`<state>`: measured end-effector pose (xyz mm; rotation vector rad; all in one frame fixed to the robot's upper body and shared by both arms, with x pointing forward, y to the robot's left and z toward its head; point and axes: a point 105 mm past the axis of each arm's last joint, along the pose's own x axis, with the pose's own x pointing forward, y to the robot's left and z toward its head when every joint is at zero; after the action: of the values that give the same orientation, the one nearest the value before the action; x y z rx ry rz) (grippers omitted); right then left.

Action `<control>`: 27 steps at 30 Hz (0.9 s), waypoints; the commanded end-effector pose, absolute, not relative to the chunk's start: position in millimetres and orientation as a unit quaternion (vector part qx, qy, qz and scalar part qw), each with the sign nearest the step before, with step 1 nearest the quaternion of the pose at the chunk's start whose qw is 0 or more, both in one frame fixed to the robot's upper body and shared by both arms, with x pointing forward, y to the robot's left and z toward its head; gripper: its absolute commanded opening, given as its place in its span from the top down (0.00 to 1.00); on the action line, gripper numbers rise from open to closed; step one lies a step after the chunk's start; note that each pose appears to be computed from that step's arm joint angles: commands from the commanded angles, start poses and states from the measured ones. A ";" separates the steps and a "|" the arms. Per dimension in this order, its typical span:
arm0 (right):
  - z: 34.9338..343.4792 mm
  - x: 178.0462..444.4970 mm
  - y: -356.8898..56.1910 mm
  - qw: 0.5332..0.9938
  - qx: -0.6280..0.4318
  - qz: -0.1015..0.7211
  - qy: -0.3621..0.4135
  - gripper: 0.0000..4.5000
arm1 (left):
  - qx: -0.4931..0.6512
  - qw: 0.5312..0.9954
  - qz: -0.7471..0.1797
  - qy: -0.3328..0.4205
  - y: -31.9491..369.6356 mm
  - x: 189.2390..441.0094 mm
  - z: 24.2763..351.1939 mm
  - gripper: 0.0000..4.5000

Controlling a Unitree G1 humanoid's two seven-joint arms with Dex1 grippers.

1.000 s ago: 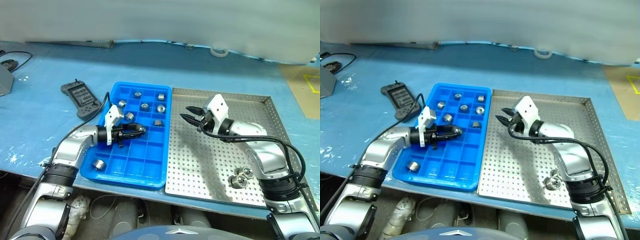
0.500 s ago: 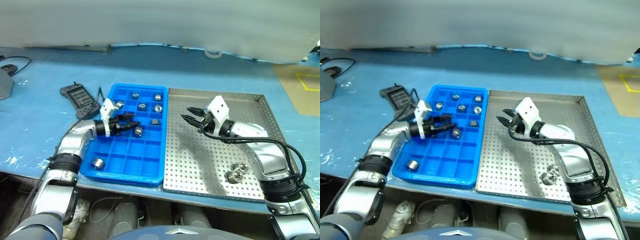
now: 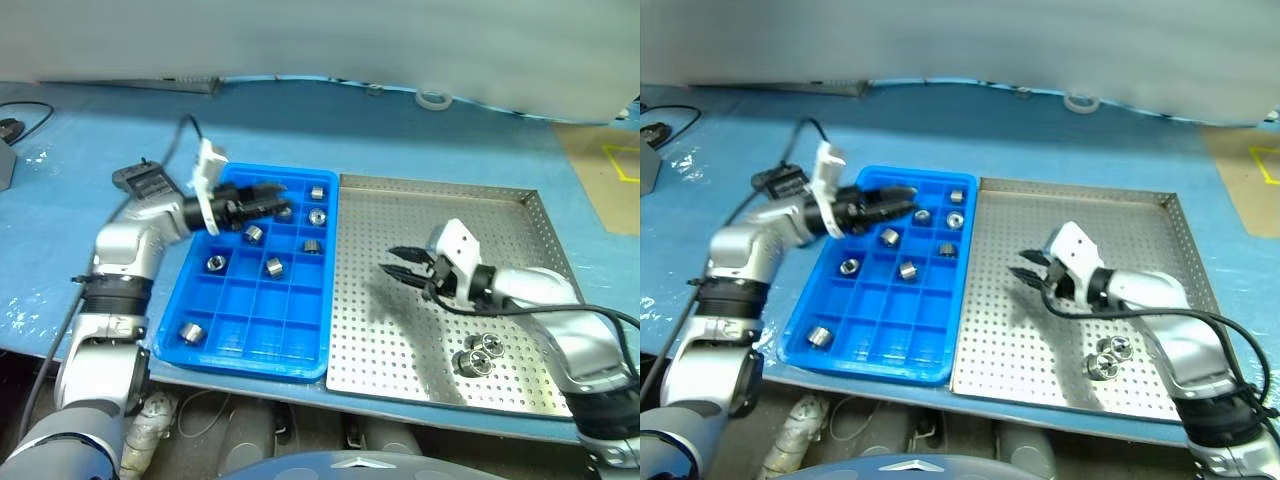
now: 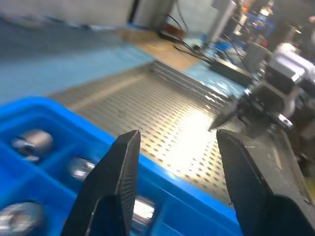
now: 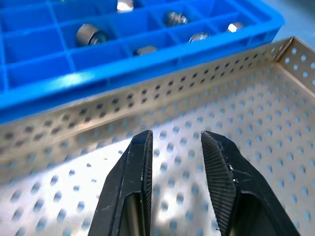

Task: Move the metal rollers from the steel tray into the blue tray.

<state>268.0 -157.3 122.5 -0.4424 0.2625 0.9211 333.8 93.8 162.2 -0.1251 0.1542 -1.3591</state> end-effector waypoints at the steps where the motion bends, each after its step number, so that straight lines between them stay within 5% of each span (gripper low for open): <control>1: 136.3 258.8 -168.2 0.865 -0.246 0.422 0.111 0.64 | -0.018 0.738 -0.671 0.068 70.7 317.4 156.2 0.43; 14: 108.0 201.1 -179.1 0.835 -0.337 0.400 0.172 0.64 | 0.001 0.644 -0.759 0.094 37.7 280.6 133.9 0.43; 20: 95.0 194.8 -229.2 0.854 -0.344 0.323 0.219 0.64 | 0.005 0.640 -0.762 0.096 32.5 289.0 142.4 0.43; 27: 85.4 180.7 -236.6 0.880 -0.285 0.292 0.243 0.64 | -0.002 0.645 -0.759 0.089 8.8 288.6 139.2 0.43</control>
<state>182.5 -236.8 81.4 -0.5755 0.5199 0.6177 287.9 13.4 133.5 -0.0325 0.2251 -1.7279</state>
